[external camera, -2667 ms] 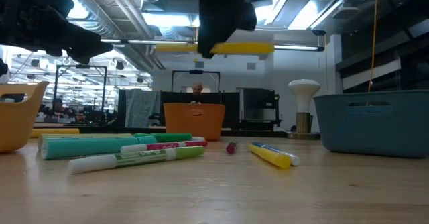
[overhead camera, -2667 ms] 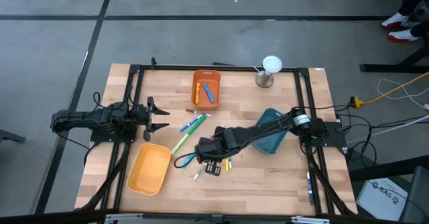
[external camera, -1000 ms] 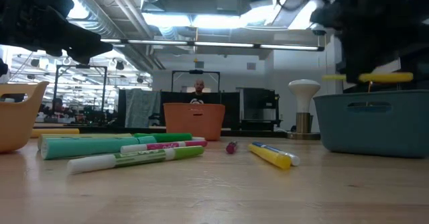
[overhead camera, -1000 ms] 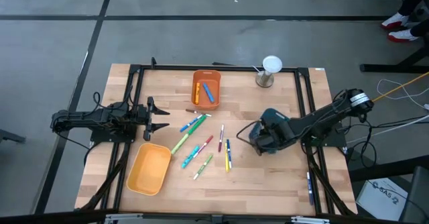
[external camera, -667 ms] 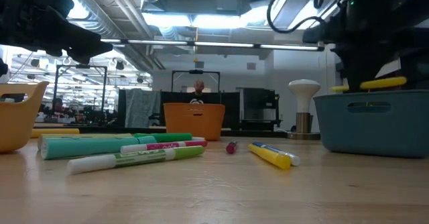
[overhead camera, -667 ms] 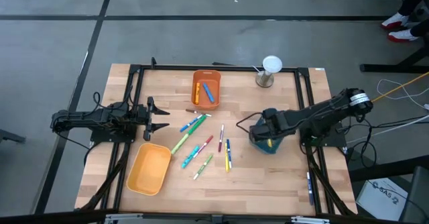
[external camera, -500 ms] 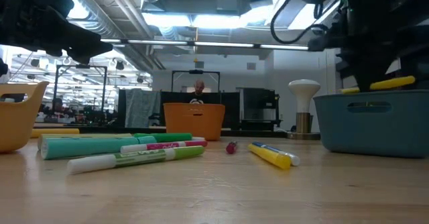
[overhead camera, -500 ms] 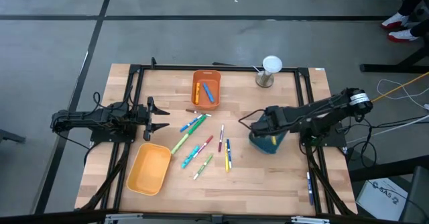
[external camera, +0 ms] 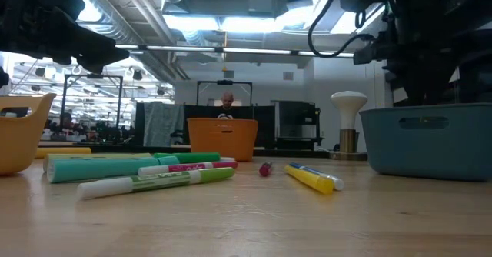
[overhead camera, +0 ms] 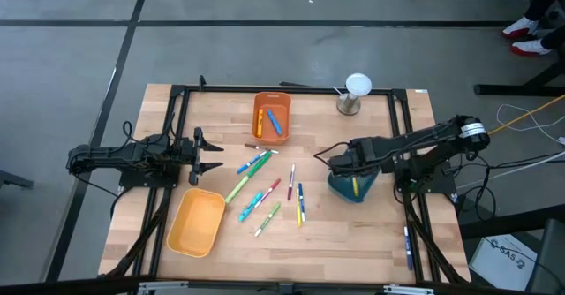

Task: Pick & Place Markers
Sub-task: Put the yellow pen into the blue bin

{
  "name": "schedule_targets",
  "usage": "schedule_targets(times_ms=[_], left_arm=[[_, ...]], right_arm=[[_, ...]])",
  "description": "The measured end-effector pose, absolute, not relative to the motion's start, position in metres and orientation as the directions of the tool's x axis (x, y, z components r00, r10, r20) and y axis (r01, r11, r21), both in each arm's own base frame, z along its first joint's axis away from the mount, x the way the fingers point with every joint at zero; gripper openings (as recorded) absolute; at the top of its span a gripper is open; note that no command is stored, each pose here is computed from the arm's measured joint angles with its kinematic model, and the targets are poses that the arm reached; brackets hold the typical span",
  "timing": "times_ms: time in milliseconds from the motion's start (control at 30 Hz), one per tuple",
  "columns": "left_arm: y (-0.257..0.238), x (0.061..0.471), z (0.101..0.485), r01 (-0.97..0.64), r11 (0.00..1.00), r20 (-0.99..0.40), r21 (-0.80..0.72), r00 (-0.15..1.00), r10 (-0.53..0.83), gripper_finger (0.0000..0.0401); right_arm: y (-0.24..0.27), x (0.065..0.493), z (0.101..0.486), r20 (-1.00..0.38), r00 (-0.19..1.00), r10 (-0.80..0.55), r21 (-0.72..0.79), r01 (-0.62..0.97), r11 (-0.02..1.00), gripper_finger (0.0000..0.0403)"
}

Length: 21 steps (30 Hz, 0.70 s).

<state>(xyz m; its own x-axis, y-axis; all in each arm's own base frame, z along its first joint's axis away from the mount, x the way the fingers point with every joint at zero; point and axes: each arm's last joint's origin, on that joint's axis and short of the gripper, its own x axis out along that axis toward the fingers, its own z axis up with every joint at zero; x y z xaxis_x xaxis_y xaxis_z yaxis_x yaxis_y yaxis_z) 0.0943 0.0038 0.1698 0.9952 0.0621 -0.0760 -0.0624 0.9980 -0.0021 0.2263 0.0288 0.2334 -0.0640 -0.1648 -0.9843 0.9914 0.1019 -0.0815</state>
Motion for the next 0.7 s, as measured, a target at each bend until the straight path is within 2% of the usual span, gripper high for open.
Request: schedule_targets(times_ms=[233, 467, 533, 700], left_arm=[[0.004, 0.094, 0.170, -0.062, 0.998, -0.076, -0.002, 0.995, 0.062, 0.0214], [0.004, 0.094, 0.170, -0.063, 0.998, -0.076, -0.002, 0.995, 0.062, 0.0214], [0.004, 0.094, 0.170, -0.063, 0.998, -0.076, -0.002, 0.995, 0.062, 0.0214], [0.004, 0.094, 0.170, -0.062, 0.998, -0.076, -0.002, 0.995, 0.062, 0.0214]], right_arm=[[0.027, 0.226, 0.234, -0.975, -0.057, -0.213, -0.091, 0.984, 0.154, 0.0152], [0.024, 0.230, 0.233, -0.985, -0.035, -0.169, -0.057, 0.990, 0.129, 0.0165], [0.022, 0.234, 0.233, -0.988, 0.002, -0.156, -0.019, 0.991, 0.130, 0.0165], [0.018, 0.248, 0.236, -0.983, 0.131, -0.129, 0.102, 0.972, 0.212, 0.0165]])
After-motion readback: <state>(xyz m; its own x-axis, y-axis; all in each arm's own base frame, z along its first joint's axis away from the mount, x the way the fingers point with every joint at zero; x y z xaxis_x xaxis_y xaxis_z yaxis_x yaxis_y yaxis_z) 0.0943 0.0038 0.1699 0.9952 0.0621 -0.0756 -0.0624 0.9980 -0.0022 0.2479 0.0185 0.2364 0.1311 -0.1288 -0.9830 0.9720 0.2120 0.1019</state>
